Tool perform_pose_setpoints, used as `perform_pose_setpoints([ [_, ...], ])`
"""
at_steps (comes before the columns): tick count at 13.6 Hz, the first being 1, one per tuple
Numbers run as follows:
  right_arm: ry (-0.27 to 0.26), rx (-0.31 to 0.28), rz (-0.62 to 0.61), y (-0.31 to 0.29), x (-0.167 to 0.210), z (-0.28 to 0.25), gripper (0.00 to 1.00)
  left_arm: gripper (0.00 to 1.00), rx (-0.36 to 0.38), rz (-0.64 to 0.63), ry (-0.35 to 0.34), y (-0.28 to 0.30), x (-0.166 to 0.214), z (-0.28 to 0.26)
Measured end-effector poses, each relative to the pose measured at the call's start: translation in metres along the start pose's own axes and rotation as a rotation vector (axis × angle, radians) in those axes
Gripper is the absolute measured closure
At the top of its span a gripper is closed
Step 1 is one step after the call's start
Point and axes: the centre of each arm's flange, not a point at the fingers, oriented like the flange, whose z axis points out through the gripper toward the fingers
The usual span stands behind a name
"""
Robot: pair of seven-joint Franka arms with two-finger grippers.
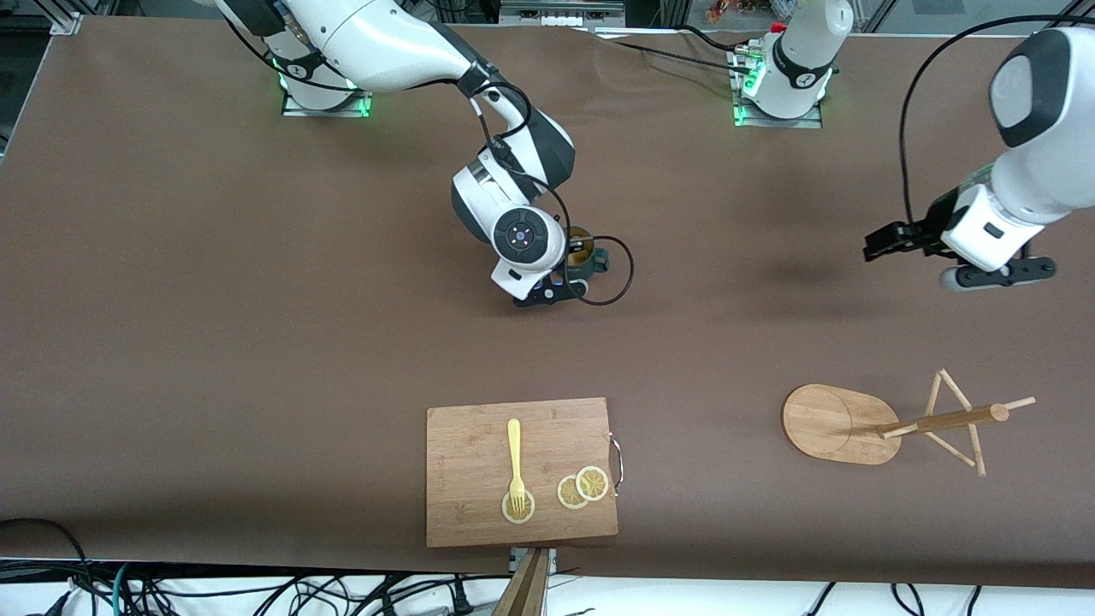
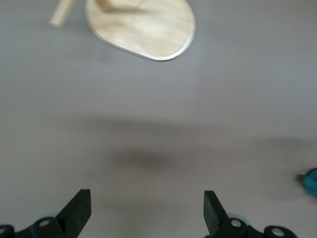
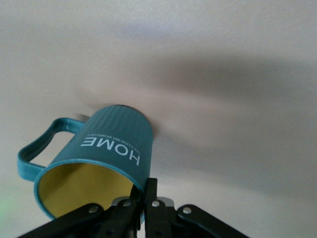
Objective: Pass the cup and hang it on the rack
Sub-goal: 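Set the mug down with the right gripper while the left gripper approaches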
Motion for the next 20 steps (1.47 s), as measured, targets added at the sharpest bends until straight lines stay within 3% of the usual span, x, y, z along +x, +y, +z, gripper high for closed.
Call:
perform_pose_setpoints([
  [1, -0.002, -0.002, -0.003, -0.002, -0.001, 0.004, 0.89, 0.00, -0.048, 0.043, 0.020, 0.000, -0.006, 0.018],
  [6, -0.005, -0.014, -0.003, -0.002, 0.004, 0.012, 0.37, 0.00, -0.320, 0.368, 0.096, -0.001, -0.033, 0.076],
  [9, -0.032, -0.030, -0.018, -0.007, 0.002, -0.046, 0.05, 0.00, -0.377, 0.610, 0.151, -0.004, -0.042, 0.091],
  [10, -0.041, -0.036, -0.020, -0.005, 0.000, -0.064, 0.00, 0.00, -0.385, 0.691, 0.167, -0.005, -0.044, 0.095],
  [15, -0.021, -0.007, 0.052, 0.058, 0.006, -0.166, 0.00, 0.00, -0.545, 0.957, 0.329, -0.004, -0.049, 0.140],
  [20, -0.027, 0.031, 0.104, 0.194, 0.008, -0.267, 0.00, 0.00, -0.714, 1.045, 0.516, 0.012, -0.052, 0.234],
])
